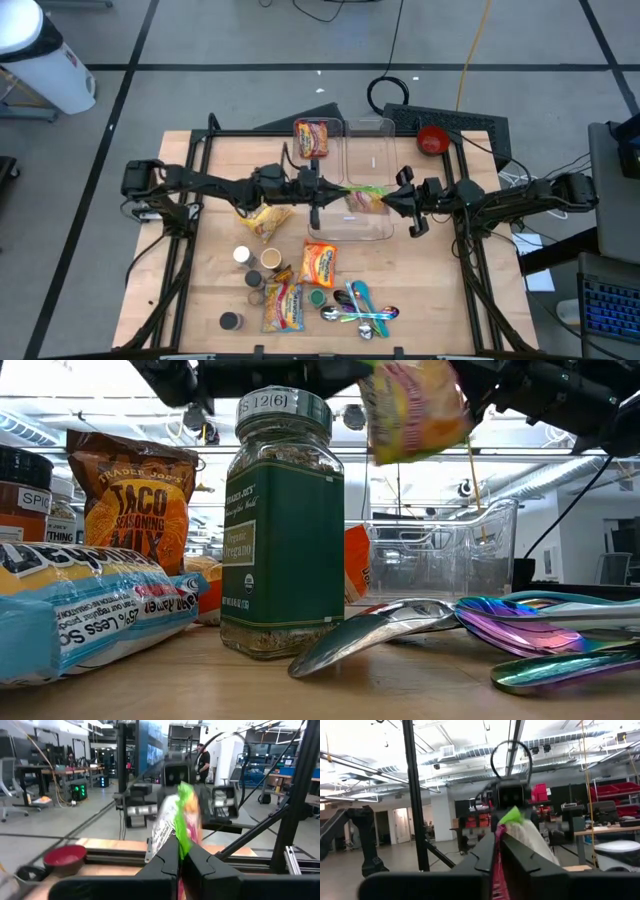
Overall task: Pick & Place Food Item
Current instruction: Put the green noodle pack into the left transparent bin
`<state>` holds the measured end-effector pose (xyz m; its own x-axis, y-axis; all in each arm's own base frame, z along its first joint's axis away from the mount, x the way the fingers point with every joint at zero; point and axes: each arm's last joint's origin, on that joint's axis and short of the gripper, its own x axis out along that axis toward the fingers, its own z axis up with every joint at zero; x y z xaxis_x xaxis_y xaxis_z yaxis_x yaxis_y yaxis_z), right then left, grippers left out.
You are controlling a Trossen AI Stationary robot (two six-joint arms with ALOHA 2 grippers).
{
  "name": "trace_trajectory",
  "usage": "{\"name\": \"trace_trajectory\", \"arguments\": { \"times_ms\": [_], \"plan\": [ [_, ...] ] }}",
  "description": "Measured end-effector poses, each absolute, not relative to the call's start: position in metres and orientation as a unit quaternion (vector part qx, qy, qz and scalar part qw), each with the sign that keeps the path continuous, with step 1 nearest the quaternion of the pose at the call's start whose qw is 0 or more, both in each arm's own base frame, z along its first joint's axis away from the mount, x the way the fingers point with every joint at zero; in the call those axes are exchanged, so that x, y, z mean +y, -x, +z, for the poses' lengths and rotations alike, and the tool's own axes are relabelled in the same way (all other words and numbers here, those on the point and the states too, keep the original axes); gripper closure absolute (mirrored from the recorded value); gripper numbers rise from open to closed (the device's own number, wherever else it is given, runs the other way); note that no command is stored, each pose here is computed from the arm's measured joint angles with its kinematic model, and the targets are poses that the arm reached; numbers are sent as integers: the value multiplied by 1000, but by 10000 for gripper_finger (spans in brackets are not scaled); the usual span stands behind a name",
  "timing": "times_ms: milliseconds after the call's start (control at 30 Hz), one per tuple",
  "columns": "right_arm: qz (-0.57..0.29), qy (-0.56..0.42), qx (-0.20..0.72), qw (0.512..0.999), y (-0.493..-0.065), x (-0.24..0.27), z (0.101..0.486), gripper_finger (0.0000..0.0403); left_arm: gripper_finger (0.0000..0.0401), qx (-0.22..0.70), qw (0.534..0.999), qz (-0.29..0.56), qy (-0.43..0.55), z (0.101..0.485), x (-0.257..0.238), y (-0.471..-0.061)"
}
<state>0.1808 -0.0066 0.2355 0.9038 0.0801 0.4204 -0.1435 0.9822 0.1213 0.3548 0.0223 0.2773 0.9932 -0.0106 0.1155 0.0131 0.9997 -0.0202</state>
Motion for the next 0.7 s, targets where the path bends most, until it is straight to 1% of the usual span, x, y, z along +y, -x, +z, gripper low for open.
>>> {"name": "trace_trajectory", "arguments": {
  "times_ms": [133, 267, 400, 533, 700],
  "plan": [
    [58, -76, -208, 973, -180, -7, 236, 325, 398, -46, 999, 7, -16, 301, 27, -335],
    [60, -87, -209, 972, -177, -6, 239, 272, 397, -36, 997, 62, -40, 323, 34, -312],
    [60, -93, -199, 974, -174, -6, 239, 232, 396, -7, 992, 107, -63, 330, 45, -297],
    [58, -91, -179, 978, -171, -6, 238, 208, 398, 25, 987, 148, -60, 326, 65, -291],
    [56, -92, -170, 980, -171, -6, 237, 198, 399, 52, 982, 181, -29, 310, 97, -291]
  ]
}}
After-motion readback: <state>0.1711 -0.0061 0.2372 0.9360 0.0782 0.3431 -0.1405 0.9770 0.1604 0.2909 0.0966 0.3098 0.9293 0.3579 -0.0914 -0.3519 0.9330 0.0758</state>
